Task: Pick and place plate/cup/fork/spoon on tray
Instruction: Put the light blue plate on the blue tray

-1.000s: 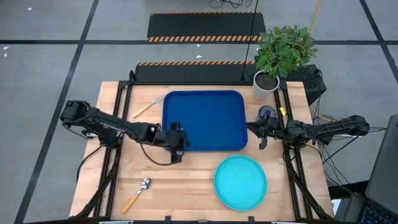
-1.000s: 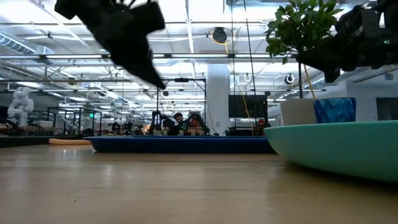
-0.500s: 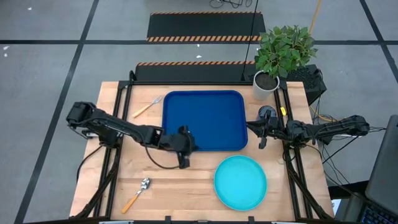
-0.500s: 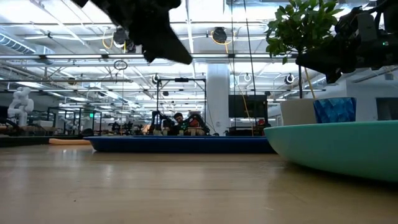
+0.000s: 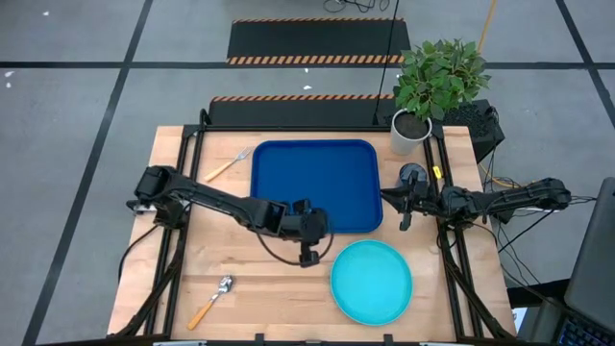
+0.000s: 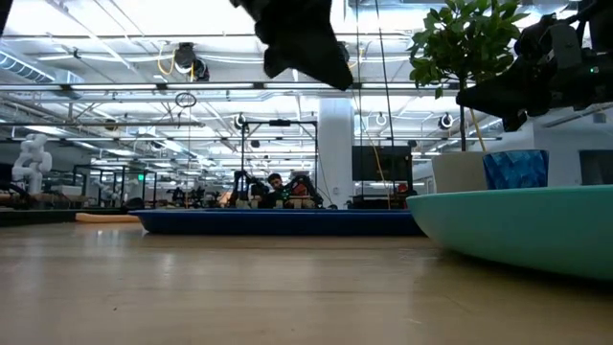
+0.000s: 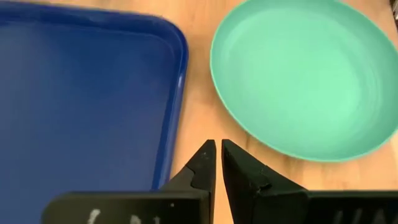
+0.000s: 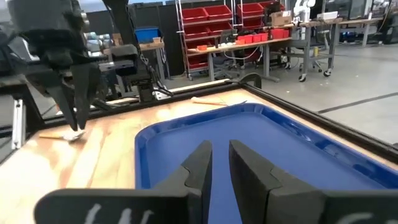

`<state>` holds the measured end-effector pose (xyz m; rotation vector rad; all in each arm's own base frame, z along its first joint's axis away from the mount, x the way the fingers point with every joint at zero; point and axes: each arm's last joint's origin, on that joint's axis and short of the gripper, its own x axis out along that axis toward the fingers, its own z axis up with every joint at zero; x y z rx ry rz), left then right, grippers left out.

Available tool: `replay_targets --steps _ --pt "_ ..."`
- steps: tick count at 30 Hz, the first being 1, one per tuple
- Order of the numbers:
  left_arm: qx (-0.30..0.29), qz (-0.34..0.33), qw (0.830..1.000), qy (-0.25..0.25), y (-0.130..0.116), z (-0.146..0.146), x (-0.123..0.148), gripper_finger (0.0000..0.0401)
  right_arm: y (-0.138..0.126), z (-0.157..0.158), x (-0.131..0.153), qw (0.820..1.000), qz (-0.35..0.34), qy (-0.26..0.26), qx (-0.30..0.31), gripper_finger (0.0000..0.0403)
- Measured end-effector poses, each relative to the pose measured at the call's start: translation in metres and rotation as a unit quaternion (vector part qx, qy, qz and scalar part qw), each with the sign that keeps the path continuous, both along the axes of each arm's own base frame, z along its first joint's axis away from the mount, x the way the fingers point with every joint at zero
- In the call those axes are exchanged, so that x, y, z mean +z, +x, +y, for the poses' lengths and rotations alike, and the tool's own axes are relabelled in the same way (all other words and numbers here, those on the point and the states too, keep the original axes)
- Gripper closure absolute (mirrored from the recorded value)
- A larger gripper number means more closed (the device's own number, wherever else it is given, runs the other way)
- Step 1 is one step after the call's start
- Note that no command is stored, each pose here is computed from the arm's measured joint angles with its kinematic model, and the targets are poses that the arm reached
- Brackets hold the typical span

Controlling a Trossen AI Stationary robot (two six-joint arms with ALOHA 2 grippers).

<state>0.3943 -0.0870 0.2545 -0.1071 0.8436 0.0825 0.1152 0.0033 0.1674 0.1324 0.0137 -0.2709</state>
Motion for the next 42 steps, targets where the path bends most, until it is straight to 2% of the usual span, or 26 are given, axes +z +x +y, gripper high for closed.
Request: replay_targets --steps 3,6,9,17,21,24,31,34,38,42 --pt "-0.003 0.004 1.0 -0.018 0.011 -0.007 0.001 0.037 -0.001 -0.002 0.0 0.999 0.01 -0.028 -0.028 0.0353" --pt "-0.017 0.012 0.999 -0.044 0.022 -0.017 -0.003 0.037 -0.002 -0.006 0.001 0.994 0.021 -0.061 -0.083 0.0353" --pt "-0.019 0.024 0.998 -0.047 0.032 -0.024 -0.01 0.037 -0.003 -0.008 0.003 0.989 0.021 -0.081 -0.12 0.0353" --pt "0.029 0.064 0.995 -0.068 0.05 -0.029 -0.056 0.037 -0.005 -0.006 0.023 0.988 -0.081 -0.073 -0.107 0.0353" --pt "0.055 0.077 0.992 -0.083 0.051 -0.029 -0.066 0.0367 -0.004 -0.004 0.022 0.992 -0.083 -0.067 -0.072 0.0353" --pt "0.059 0.073 0.991 -0.094 0.051 -0.03 -0.06 0.0341 -0.003 -0.004 0.019 0.994 -0.07 -0.055 -0.068 0.0353" --pt "0.069 0.058 0.989 -0.12 0.054 -0.031 -0.047 0.0233 -0.003 -0.003 0.016 0.995 -0.06 -0.047 -0.062 0.0353" --pt "0.078 0.053 0.987 -0.129 0.055 -0.031 -0.045 0.0201 -0.003 -0.002 0.016 0.995 -0.061 -0.046 -0.057 0.0353" --pt "0.115 0.062 0.98 -0.149 0.055 -0.031 -0.049 0.0188 -0.003 -0.001 0.016 0.996 -0.061 -0.046 -0.054 0.0353" --pt "0.137 0.074 0.975 -0.159 0.055 -0.031 -0.057 0.0198 -0.003 -0.001 0.016 0.996 -0.06 -0.046 -0.055 0.0353"
